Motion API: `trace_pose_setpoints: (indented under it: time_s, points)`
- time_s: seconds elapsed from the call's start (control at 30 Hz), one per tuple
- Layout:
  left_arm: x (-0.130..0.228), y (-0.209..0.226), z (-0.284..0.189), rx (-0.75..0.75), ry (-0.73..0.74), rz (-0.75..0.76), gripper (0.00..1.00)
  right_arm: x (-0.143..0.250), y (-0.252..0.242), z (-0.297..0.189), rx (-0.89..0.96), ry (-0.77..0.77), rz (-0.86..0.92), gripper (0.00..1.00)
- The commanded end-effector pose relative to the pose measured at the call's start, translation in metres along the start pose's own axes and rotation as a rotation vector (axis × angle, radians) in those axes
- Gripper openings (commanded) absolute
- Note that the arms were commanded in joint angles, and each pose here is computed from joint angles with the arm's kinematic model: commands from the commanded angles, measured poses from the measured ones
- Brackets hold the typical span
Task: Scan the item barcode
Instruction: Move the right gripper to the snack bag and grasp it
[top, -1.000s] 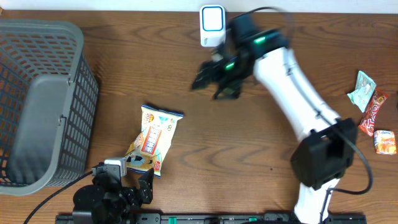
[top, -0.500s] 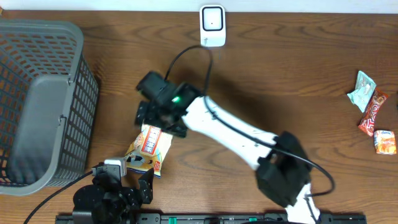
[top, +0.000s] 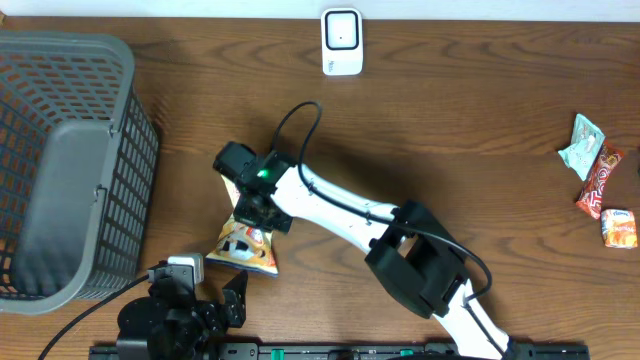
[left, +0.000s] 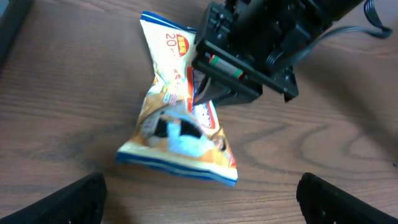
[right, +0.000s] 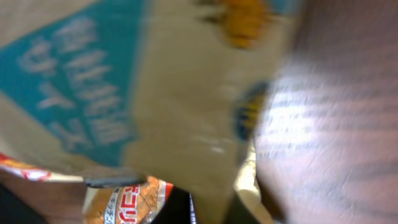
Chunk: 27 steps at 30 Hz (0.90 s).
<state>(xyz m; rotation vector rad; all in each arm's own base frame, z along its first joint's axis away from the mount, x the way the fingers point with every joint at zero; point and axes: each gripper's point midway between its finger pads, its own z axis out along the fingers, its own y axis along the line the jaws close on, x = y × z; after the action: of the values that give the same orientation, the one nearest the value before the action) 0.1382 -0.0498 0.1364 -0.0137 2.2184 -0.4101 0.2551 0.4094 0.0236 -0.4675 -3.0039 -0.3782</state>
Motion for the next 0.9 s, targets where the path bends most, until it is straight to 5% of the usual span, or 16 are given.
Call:
trace_pose_setpoints:
  time_s: [0.0, 0.3, 0.53, 0.6, 0.77, 0.87]
  points:
    - [-0.002, -0.003, -0.002, 0.013, -0.009, -0.003, 0.98, -0.032, -0.018, 0.005, 0.062, -0.084, -0.064, 0.01]
    - [-0.002, -0.003, -0.002, 0.013, -0.009, -0.003, 0.98, -0.049, -0.091, -0.016, 0.207, 0.162, -0.395, 0.01]
    - [-0.002, -0.003, -0.002, 0.013, -0.009, -0.003, 0.98, -0.111, -0.176, -0.054, 0.525, 0.093, -0.425, 0.01]
    - [-0.002, -0.003, -0.002, 0.013, -0.009, -0.003, 0.98, -0.116, -0.177, -0.066, 0.514, 0.099, -0.46, 0.11]
    - [-0.002, -0.003, -0.002, 0.013, -0.009, -0.003, 0.98, -0.122, -0.167, -0.11, 0.432, 0.023, -0.49, 0.79]
    - [-0.002, -0.003, -0.002, 0.013, -0.009, -0.003, 0.98, -0.111, -0.158, -0.139, 0.359, -0.002, -0.491, 0.88]
